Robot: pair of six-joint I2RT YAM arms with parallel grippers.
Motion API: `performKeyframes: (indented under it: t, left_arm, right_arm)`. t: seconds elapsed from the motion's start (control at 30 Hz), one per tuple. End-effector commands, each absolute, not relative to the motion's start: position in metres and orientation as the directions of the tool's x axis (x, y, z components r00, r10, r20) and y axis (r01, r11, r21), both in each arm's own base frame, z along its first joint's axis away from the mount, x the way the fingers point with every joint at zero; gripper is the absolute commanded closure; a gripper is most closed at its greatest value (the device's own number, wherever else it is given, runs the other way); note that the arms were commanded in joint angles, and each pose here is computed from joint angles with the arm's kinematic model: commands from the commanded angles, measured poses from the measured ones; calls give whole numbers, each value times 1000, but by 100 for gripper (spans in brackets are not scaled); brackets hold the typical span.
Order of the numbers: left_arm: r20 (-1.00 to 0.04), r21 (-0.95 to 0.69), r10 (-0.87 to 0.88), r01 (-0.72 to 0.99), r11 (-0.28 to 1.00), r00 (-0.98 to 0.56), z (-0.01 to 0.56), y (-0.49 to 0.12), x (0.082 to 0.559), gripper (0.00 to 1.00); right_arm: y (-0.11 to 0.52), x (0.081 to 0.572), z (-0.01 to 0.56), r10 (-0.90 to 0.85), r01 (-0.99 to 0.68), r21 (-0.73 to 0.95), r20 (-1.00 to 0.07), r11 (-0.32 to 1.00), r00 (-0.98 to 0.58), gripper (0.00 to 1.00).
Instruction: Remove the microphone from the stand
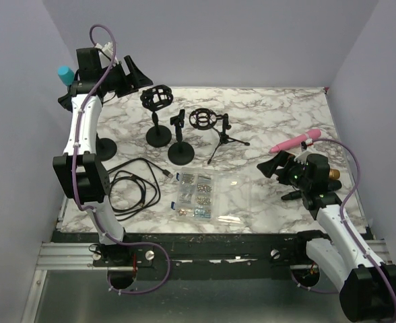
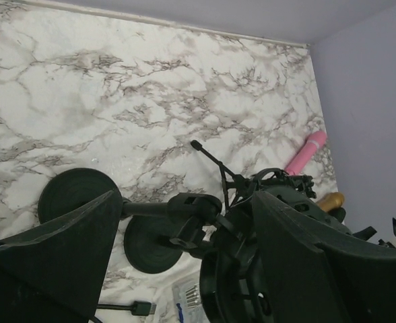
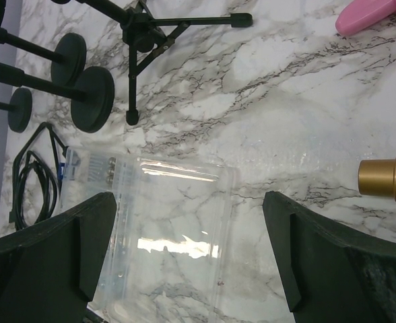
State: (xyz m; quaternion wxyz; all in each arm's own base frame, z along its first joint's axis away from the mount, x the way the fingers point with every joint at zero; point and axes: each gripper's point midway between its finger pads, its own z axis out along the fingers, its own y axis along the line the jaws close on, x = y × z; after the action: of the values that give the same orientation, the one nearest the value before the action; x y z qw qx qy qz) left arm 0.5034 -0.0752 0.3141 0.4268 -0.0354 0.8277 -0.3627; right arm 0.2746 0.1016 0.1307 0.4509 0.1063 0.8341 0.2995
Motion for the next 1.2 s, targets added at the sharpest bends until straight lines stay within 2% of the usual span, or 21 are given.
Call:
performKeyframes:
  t: [0.0, 0.27, 0.73, 0.97, 1.17]
  left_arm:
    - [-672, -654, -353, 299, 695, -650, 305, -73, 496, 23]
    - [-640, -687, -368, 288, 667, -675, 284, -75, 499, 23]
    - [-576, -620, -351, 115, 776, -738, 180, -57, 501, 27]
    - [-563, -573, -327, 73, 817, -759, 147, -56, 501, 28]
    - [-554, -574, -324, 70, 816, -767, 144, -58, 504, 27]
  right_arm:
    - [101, 276, 128, 444, -98, 593, -692, 799, -570, 0]
    - [102, 275, 126, 442, -97, 595, -687, 798, -577, 0]
    - [102, 275, 127, 444, -99, 595, -690, 798, -571, 0]
    - [101, 275, 128, 444, -97, 594, -691, 799, -570, 0]
    - [101, 275, 128, 444, -99, 594, -691, 798, -570, 0]
